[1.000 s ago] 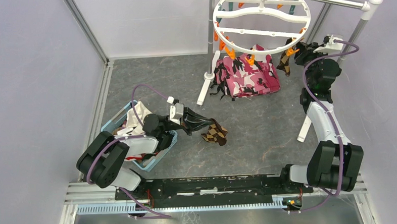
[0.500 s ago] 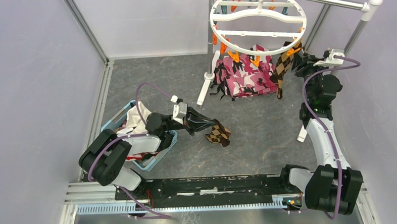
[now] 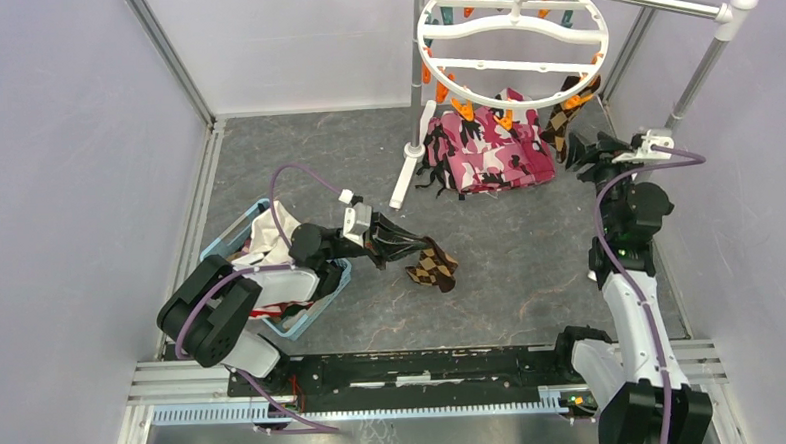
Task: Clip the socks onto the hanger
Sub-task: Rotate the hanger at the clothesline, then adjust the sock.
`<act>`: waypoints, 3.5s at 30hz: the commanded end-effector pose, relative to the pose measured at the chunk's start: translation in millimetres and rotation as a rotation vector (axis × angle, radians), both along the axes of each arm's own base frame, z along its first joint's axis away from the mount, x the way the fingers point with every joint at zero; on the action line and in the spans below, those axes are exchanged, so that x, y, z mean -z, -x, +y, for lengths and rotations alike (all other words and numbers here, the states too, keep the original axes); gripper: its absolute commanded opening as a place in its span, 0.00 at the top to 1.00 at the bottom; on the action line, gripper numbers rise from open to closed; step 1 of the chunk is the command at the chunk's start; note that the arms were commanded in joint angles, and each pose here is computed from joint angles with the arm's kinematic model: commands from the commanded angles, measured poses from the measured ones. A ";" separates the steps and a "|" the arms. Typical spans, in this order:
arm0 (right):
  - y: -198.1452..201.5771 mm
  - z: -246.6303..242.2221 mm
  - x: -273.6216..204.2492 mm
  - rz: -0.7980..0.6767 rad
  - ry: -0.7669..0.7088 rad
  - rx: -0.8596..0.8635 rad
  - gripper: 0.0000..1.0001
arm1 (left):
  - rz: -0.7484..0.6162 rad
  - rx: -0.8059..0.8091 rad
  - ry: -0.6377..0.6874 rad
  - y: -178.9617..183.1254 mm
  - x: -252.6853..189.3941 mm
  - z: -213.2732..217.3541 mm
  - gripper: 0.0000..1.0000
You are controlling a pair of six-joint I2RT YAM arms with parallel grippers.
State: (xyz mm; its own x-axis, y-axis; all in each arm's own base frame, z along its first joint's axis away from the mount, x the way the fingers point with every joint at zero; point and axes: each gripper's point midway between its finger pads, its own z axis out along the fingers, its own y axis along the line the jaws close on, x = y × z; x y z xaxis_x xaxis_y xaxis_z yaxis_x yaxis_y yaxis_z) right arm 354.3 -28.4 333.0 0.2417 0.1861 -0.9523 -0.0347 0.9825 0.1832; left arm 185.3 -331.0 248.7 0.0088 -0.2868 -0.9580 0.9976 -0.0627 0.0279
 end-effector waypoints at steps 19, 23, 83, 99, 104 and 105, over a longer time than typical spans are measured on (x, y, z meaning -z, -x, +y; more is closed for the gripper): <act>38.6 43.0 -3.2 -0.099 0.039 -0.156 0.25 | -0.076 -0.017 0.048 -1.3 -23.2 -7.4 0.98; 39.6 44.6 -21.9 -0.131 -0.004 -0.169 0.23 | -0.074 -0.019 0.042 -2.4 -20.1 -8.1 0.98; 41.6 36.7 -6.9 -0.265 -0.002 -0.110 0.20 | -0.050 -0.078 -0.003 -12.5 -15.7 -8.5 0.98; 31.4 34.0 -52.8 -0.333 -0.002 -0.163 0.24 | -0.066 -0.086 -0.021 -12.5 -14.3 -7.3 0.98; 32.3 24.8 -55.1 -0.311 0.001 -0.105 0.24 | -0.066 -0.086 -0.023 -12.9 -13.8 -7.6 0.98; 31.7 22.2 -56.7 -0.308 0.006 -0.090 0.24 | -0.064 -0.085 -0.023 -13.1 -13.7 -7.9 0.98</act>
State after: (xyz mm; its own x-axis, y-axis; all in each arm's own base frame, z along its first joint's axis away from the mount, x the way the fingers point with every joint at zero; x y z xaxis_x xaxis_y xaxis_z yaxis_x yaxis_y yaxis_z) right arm 327.1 1.6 367.1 0.4643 0.2277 -0.8559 -0.2120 0.9669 0.1422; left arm 195.9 -337.5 238.9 -0.0006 -0.2163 -0.9763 1.0000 0.0009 -0.0008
